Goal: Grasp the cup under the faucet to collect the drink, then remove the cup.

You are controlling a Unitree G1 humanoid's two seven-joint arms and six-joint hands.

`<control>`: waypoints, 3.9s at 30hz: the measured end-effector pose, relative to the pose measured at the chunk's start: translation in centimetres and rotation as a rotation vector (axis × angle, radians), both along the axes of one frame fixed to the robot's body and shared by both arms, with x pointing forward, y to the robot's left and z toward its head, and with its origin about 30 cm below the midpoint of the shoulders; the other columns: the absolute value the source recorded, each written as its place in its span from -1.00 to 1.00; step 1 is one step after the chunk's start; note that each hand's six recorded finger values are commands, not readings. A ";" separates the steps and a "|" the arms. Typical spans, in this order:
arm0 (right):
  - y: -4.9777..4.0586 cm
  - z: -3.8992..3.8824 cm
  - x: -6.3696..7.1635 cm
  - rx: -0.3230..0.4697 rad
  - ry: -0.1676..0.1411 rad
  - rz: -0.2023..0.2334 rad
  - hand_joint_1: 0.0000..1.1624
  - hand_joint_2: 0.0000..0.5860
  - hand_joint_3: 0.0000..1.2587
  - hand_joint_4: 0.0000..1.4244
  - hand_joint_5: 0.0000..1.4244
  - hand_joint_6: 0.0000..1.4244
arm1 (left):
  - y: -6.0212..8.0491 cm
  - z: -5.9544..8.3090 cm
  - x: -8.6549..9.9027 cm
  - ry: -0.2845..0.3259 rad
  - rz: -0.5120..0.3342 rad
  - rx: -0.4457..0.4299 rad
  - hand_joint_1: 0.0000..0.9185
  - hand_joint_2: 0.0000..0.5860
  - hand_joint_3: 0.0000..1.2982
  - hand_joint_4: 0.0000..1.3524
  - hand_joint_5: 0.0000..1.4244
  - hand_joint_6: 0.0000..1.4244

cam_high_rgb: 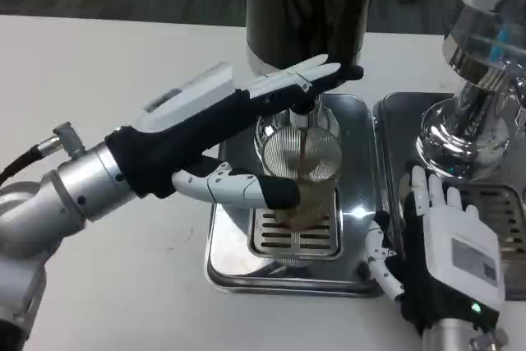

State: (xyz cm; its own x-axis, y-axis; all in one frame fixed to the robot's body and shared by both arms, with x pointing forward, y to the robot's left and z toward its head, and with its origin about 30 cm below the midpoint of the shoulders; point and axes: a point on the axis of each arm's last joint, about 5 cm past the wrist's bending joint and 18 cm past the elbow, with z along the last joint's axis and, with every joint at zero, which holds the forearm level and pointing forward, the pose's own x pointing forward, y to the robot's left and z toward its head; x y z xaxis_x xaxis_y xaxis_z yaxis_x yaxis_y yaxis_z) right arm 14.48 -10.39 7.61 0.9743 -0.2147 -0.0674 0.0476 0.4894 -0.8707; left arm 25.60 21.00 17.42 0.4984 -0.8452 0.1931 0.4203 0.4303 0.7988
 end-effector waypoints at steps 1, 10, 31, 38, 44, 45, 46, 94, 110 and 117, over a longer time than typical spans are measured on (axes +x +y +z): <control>-0.06 0.04 0.0 0.028 -0.004 -0.001 -0.54 0.54 -1.00 -1.00 -1.00 -1.00 | 0.0 0.0 0.0 0.000 0.000 -0.001 -1.00 -0.77 -0.86 -1.00 -0.84 -0.90; -0.90 1.20 0.3 0.286 -0.056 0.035 -0.17 -0.13 -1.00 -1.00 -1.00 -1.00 | 0.0 -0.1 -0.1 -0.004 0.008 0.000 -1.00 -0.76 -0.84 -1.00 -0.84 -0.90; -2.34 0.26 2.5 0.703 -0.093 0.234 0.25 -0.40 -1.00 -1.00 -1.00 -1.00 | 0.4 -0.3 0.0 -0.001 0.029 0.000 -1.00 -0.75 -0.83 -1.00 -0.84 -0.90; -1.85 0.17 3.0 0.726 -0.087 0.261 0.24 -0.41 -1.00 -1.00 -1.00 -1.00 | 0.4 -0.2 0.0 -0.005 0.031 0.002 -1.00 -0.75 -0.83 -1.00 -0.84 -0.90; -1.59 -0.13 3.2 0.739 -0.073 0.269 0.24 -0.40 -1.00 -1.00 -1.00 -1.00 | 0.4 -0.2 0.0 -0.006 0.032 0.005 -1.00 -0.75 -0.83 -1.00 -0.84 -0.90; -1.58 -0.16 3.3 0.739 -0.071 0.269 0.24 -0.40 -1.00 -1.00 -1.00 -1.00 | 0.5 -0.2 0.0 -0.006 0.032 0.005 -1.00 -0.75 -0.82 -1.00 -0.84 -0.90; -1.57 -0.15 3.3 0.738 -0.072 0.270 0.24 -0.40 -1.00 -1.00 -1.00 -1.00 | 0.5 -0.2 0.0 -0.006 0.032 0.005 -1.00 -0.75 -0.82 -1.00 -0.84 -0.90; -0.63 -0.37 3.9 0.782 -0.031 0.328 0.26 -0.46 -1.00 -1.00 -1.00 -0.95 | 7.9 -7.1 -6.9 0.184 0.655 -0.196 -1.00 -0.49 -0.93 -1.00 -1.00 -1.00; 0.11 -0.69 5.1 0.852 -0.023 0.360 0.31 -0.46 -1.00 -1.00 -1.00 -0.86 | 8.1 -8.4 -7.6 0.252 0.702 -0.169 -1.00 -0.47 -0.93 -1.00 -1.00 -1.00; 0.25 -0.89 5.3 0.862 -0.026 0.366 0.34 -0.50 -1.00 -1.00 -1.00 -0.80 | 8.1 -9.0 -7.9 0.279 0.716 -0.179 -1.00 -0.47 -0.90 -1.00 -1.00 -1.00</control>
